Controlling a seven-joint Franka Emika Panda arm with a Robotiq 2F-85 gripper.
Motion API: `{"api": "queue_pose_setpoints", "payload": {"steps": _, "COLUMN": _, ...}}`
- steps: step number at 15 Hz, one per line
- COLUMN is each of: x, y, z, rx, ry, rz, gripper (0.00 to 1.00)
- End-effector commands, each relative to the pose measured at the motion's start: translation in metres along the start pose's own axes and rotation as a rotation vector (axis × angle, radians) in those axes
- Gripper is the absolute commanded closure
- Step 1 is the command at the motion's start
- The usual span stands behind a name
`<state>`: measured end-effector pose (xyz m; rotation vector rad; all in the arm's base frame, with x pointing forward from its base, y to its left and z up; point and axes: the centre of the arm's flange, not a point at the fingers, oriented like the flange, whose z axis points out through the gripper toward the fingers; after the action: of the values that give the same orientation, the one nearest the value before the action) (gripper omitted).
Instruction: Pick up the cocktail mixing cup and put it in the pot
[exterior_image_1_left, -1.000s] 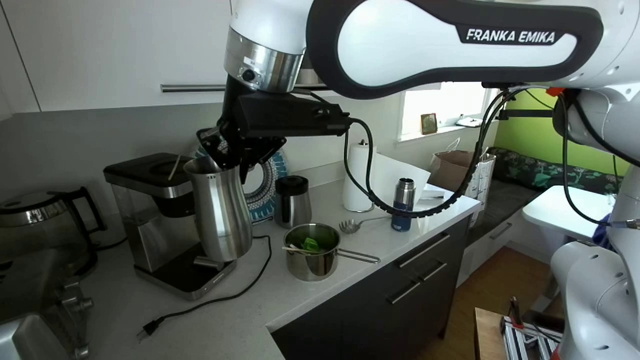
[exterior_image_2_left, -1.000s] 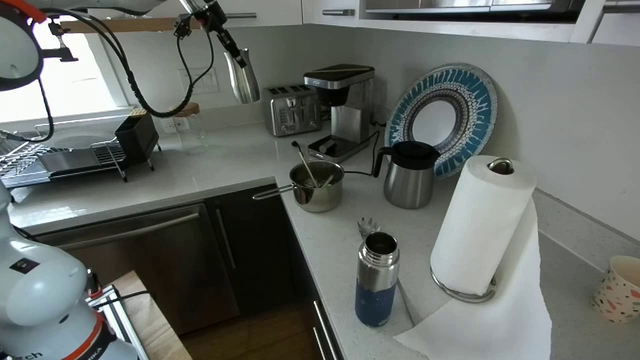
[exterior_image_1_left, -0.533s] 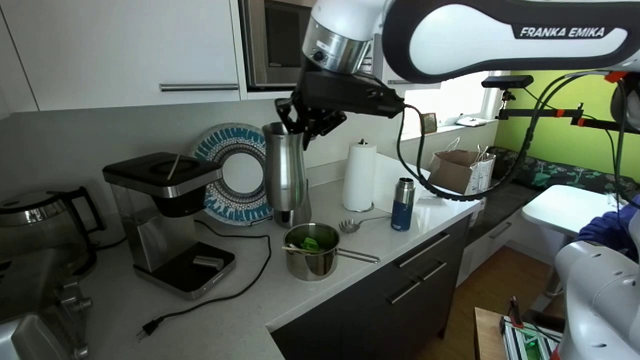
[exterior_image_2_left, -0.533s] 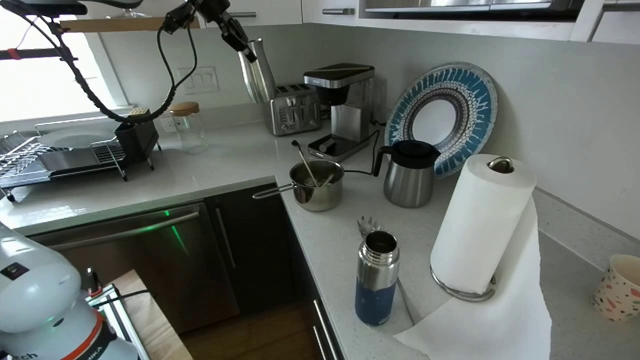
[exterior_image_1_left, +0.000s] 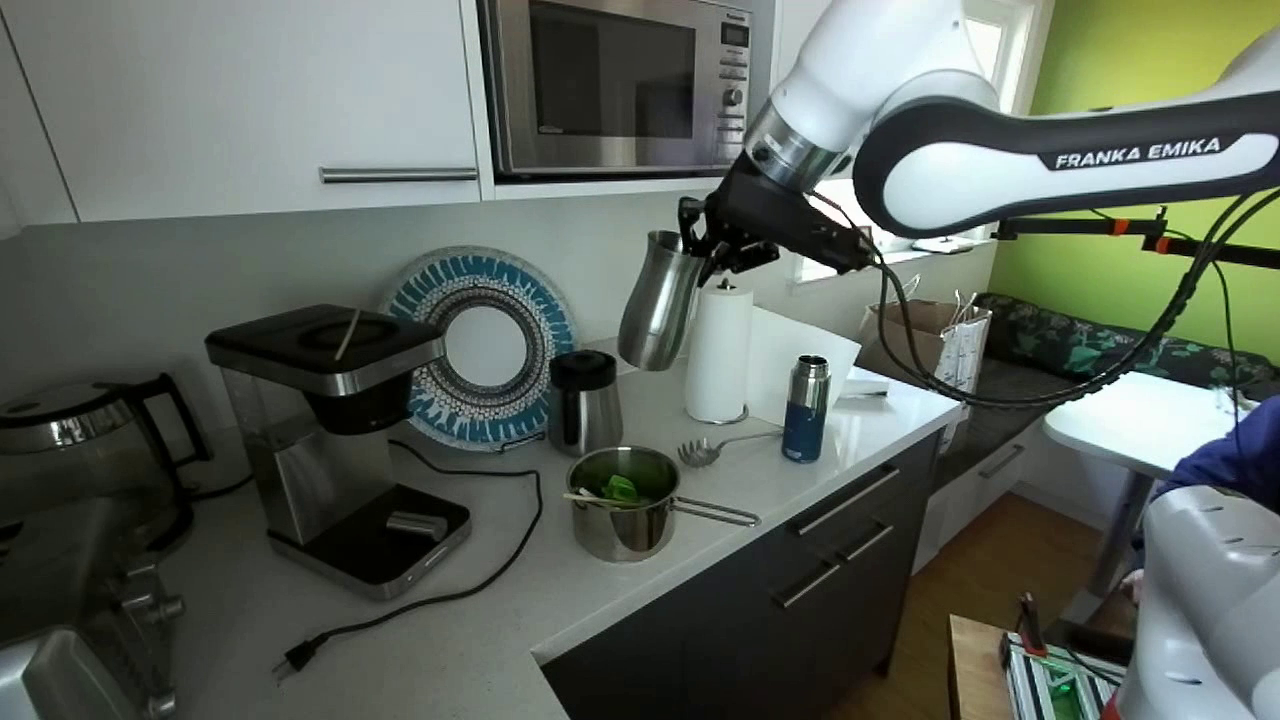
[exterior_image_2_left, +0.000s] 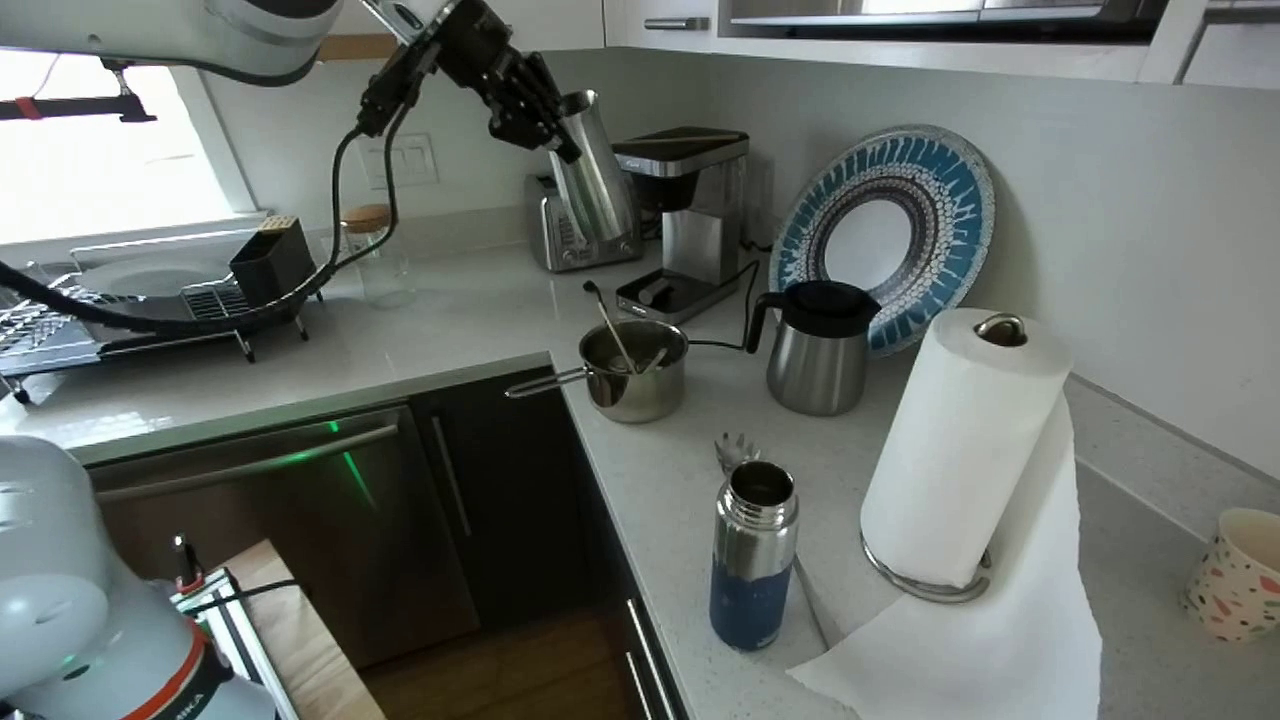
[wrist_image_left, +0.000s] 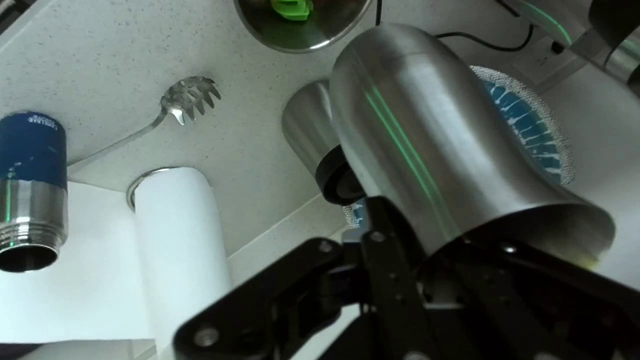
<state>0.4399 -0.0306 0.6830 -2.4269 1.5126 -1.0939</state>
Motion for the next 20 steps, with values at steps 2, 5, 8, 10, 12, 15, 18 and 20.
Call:
{"api": "queue_pose_setpoints", "payload": {"steps": 2, "x": -0.017, "y": 0.068, "z": 0.080, "rx": 0.024, "ry": -0.094, "rz": 0.093, "gripper": 0.97}}
{"api": "queue_pose_setpoints", "payload": {"steps": 5, "x": -0.014, "y": 0.077, "z": 0.121, "rx": 0.081, "ry": -0.144, "rz": 0.107, "gripper": 0.97}}
{"api": "queue_pose_setpoints", "payload": {"steps": 8, "x": -0.003, "y": 0.085, "z": 0.148, "rx": 0.105, "ry": -0.173, "rz": 0.088, "gripper": 0.97}}
{"api": "queue_pose_setpoints", "payload": {"steps": 10, "x": -0.001, "y": 0.085, "z": 0.166, "rx": 0.105, "ry": -0.253, "rz": 0.105, "gripper": 0.97}}
{"api": "queue_pose_setpoints", "payload": {"steps": 12, "x": -0.011, "y": 0.087, "z": 0.188, "rx": 0.075, "ry": -0.328, "rz": 0.111, "gripper": 0.97}}
{"api": "queue_pose_setpoints", "payload": {"steps": 15, "x": -0.020, "y": 0.089, "z": 0.212, "rx": 0.080, "ry": -0.372, "rz": 0.102, "gripper": 0.97}}
{"api": "queue_pose_setpoints", "payload": {"steps": 18, "x": -0.014, "y": 0.087, "z": 0.224, "rx": 0.038, "ry": -0.386, "rz": 0.081, "gripper": 0.97}}
{"api": "queue_pose_setpoints", "payload": {"steps": 20, "x": -0.012, "y": 0.086, "z": 0.230, "rx": 0.005, "ry": -0.417, "rz": 0.085, "gripper": 0.97}}
